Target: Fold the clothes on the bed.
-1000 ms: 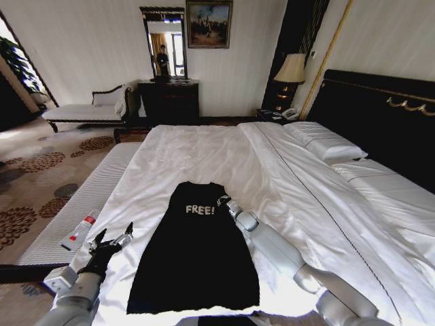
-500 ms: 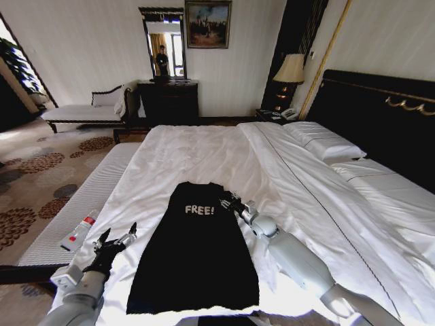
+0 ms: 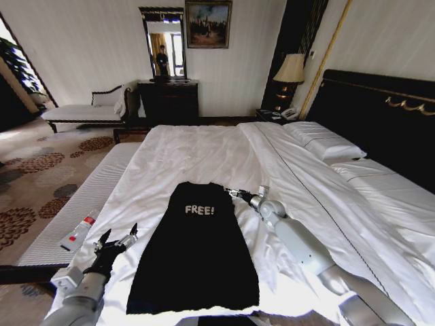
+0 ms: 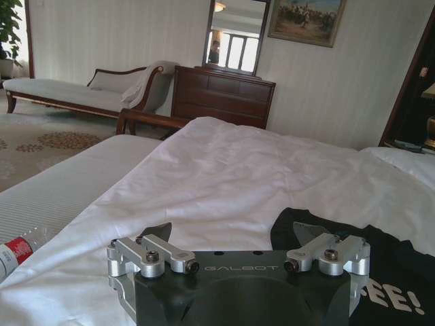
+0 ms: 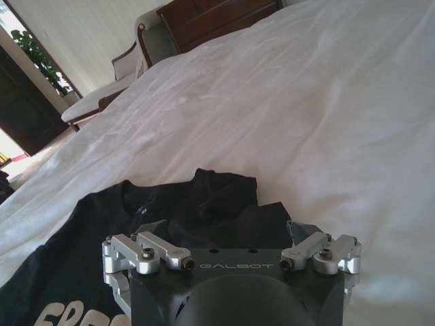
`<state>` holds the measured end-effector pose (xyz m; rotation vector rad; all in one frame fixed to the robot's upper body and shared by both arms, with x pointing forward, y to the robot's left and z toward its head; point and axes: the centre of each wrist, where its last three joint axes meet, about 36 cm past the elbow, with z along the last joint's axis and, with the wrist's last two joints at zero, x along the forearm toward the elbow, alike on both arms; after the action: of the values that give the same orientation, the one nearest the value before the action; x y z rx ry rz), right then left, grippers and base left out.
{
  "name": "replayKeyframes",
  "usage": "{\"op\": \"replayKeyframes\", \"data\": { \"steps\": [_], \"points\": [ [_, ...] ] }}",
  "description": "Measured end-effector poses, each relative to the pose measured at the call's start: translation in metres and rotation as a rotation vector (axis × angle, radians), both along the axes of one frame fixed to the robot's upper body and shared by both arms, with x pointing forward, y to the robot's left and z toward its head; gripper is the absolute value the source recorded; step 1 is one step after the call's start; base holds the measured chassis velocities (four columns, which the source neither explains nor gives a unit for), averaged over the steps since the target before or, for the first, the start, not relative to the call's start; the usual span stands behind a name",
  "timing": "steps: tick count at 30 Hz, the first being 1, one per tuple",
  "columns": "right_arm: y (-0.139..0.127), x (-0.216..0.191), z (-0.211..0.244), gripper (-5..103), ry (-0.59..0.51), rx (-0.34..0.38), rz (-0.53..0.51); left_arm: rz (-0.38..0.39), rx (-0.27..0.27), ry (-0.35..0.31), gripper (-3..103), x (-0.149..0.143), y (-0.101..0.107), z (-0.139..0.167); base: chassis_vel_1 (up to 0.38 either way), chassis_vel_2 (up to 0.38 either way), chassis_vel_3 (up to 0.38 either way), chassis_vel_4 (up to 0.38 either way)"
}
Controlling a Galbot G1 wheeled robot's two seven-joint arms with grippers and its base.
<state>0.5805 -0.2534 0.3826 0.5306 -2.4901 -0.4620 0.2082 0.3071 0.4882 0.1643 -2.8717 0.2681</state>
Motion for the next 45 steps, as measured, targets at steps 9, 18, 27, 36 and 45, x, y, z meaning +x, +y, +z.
{"op": "replayKeyframes", "data": {
  "steps": [9, 18, 27, 36, 45],
  "points": [
    [0.008, 0.017, -0.028, 77, -0.051, -0.138, 0.005, 0.009, 0.007, 0.002, 100, -0.004, 0.002, 0.002, 0.0, 0.0, 0.0, 0.0],
    [0.004, 0.024, -0.032, 66, -0.041, -0.152, -0.001, 0.007, 0.005, -0.004, 100, -0.003, 0.0, 0.003, 0.0, 0.0, 0.0, 0.0],
    [0.007, 0.026, -0.031, 36, -0.042, -0.152, 0.013, 0.013, 0.002, -0.004, 100, -0.004, 0.001, 0.003, 0.0, 0.0, 0.0, 0.0],
    [0.001, 0.025, -0.029, 4, -0.068, -0.18, 0.02, 0.012, 0.0, -0.004, 100, -0.004, 0.001, 0.002, 0.0, 0.0, 0.0, 0.0],
    [-0.008, 0.02, -0.02, 0, -0.109, -0.203, -0.013, 0.009, -0.005, -0.008, 100, -0.003, 0.0, 0.001, 0.0, 0.0, 0.0, 0.0]
  ]
}}
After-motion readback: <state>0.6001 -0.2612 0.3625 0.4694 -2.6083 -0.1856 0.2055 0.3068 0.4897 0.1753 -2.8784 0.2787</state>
